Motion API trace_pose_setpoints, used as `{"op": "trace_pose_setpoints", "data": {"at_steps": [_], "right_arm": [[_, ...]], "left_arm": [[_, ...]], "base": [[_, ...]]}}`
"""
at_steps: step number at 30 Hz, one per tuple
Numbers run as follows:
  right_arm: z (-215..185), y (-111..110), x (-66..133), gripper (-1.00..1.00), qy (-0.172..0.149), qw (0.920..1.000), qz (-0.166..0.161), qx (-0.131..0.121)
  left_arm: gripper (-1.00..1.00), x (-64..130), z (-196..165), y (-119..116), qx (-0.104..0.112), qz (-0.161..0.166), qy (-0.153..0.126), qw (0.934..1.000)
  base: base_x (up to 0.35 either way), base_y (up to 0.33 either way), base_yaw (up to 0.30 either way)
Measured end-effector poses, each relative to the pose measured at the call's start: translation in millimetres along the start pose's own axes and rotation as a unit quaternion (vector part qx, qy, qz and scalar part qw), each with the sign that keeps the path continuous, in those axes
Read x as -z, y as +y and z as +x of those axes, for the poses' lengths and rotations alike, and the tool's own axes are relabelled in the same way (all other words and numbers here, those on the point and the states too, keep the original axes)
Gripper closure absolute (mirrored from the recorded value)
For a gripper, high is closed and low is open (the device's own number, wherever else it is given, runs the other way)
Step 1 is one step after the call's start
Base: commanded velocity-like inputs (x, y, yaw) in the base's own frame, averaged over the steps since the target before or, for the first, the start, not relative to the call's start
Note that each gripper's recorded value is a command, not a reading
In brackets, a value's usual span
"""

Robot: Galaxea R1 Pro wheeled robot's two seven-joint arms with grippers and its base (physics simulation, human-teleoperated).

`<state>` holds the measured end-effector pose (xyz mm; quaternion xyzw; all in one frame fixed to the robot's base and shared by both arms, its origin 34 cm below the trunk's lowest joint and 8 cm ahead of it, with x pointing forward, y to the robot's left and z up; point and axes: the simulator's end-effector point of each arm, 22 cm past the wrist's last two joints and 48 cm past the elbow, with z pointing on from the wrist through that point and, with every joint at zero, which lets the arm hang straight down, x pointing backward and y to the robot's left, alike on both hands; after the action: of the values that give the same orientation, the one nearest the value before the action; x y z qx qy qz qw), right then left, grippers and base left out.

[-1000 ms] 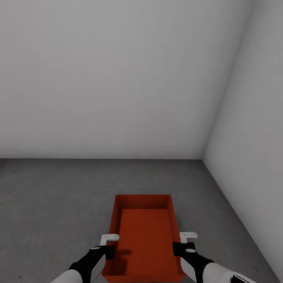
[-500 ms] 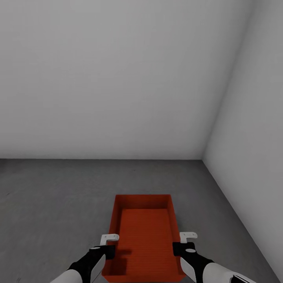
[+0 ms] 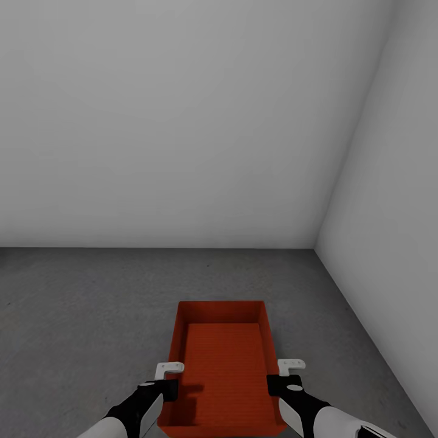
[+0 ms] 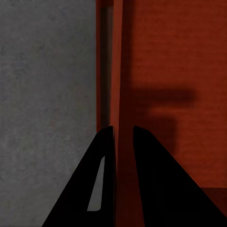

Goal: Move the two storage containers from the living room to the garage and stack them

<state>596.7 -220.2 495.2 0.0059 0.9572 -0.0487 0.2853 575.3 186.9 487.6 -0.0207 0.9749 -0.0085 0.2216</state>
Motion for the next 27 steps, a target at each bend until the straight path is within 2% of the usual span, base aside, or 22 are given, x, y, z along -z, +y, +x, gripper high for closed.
{"op": "trace_pose_setpoints", "data": {"at_steps": [17,27], "right_arm": [[0.5,-0.5,-0.1,1.00,0.001,1.0000,0.000,0.000],[0.3,-0.5,-0.1,1.00,0.001,1.0000,0.000,0.000]], "left_arm": [[1.00,0.1,0.3,-0.4,0.000,0.000,0.001,1.0000],[1.00,0.1,0.1,-0.5,0.000,-0.001,0.001,1.0000]], "base": [[0.000,0.002,0.000],[0.000,0.110,0.000]]}}
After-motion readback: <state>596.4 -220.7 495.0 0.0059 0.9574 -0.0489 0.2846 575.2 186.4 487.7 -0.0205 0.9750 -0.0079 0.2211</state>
